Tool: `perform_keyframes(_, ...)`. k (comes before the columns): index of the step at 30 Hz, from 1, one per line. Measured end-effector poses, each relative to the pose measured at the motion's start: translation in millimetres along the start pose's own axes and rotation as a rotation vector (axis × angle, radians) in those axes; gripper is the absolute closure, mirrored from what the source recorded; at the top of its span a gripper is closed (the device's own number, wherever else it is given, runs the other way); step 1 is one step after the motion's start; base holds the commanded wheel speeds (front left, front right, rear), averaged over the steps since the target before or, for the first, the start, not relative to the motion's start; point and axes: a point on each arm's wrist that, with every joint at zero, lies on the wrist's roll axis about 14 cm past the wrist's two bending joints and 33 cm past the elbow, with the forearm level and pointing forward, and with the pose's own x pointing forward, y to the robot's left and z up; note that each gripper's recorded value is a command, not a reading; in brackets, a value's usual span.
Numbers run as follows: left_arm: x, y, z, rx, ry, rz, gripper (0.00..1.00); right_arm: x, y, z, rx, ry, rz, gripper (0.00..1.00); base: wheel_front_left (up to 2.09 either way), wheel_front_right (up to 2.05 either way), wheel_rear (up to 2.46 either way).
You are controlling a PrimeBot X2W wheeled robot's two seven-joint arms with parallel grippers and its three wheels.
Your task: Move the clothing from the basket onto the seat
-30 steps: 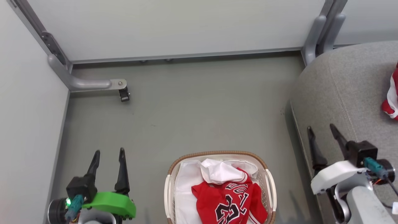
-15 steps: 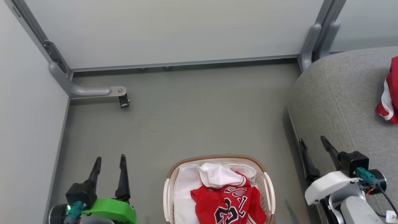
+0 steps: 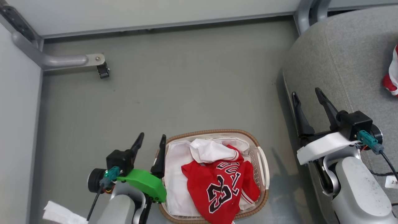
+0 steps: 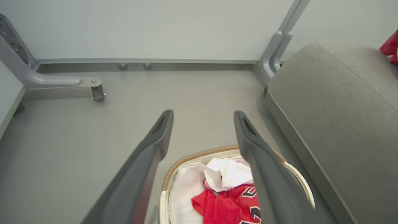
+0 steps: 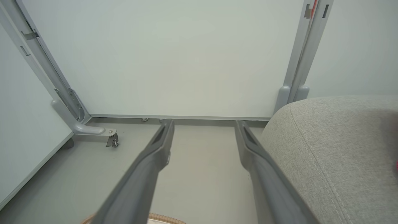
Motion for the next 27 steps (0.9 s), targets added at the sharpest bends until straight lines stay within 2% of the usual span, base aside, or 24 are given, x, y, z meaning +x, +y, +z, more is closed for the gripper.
perform_keyframes(12,37,-65,-105,-0.076,0.356,-0.253,0.00,21,-32,-40,-0.002,0.077,-0.063,0.00,0.00,0.00,0.00)
perform_keyframes(27,42,-100,-201,-0.193,0.695,-0.388,0.00,23,-58,-106,-0.002,0.209,-0.122,0.00,0.00,0.00,0.00)
